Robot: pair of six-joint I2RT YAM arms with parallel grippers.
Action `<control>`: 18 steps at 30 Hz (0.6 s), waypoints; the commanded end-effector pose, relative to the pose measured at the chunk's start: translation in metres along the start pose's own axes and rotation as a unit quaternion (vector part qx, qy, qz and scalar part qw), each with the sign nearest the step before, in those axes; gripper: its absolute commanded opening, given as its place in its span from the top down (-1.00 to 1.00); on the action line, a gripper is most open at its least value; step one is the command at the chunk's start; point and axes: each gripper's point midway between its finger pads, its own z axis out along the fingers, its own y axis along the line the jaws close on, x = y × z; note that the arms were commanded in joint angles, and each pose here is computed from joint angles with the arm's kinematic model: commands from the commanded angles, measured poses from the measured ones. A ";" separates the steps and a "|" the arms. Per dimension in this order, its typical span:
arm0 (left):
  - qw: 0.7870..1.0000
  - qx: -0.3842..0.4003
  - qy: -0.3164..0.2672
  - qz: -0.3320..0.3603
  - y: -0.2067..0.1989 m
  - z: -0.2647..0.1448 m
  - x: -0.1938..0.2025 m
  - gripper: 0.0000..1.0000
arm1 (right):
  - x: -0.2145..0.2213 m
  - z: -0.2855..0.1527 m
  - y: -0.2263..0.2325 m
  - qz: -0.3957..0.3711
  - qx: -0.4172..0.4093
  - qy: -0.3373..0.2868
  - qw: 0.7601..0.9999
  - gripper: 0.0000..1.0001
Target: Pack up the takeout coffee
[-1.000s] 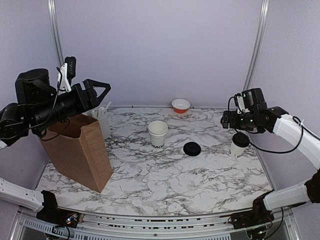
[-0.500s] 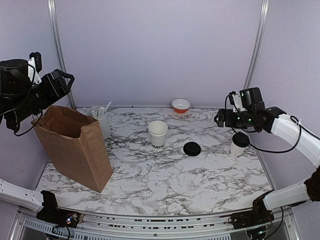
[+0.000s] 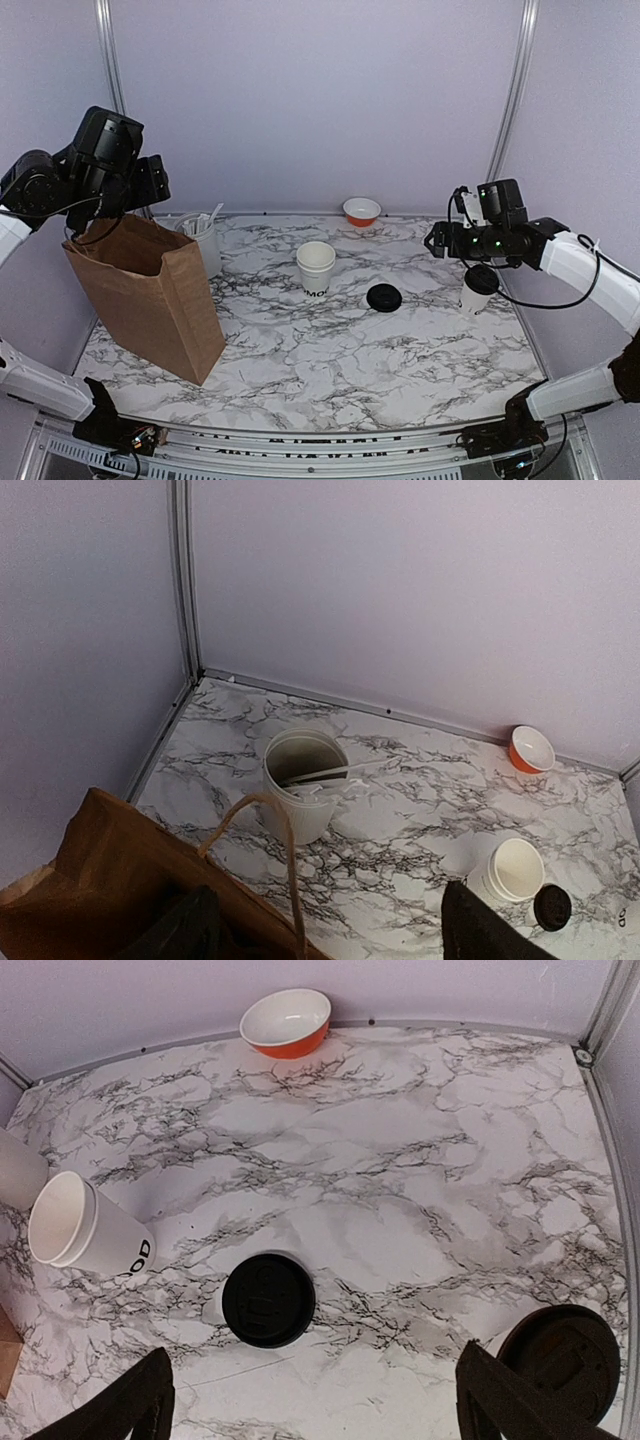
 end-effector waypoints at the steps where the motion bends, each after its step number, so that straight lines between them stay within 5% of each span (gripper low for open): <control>1: 0.999 0.007 0.028 0.025 -0.001 0.013 0.011 -0.52 | -0.007 -0.005 0.008 -0.002 -0.017 -0.019 1.000 -0.89; 18: 0.998 0.025 0.051 0.041 -0.010 0.034 0.026 0.37 | -0.016 -0.006 0.016 -0.006 -0.036 -0.029 0.999 -0.88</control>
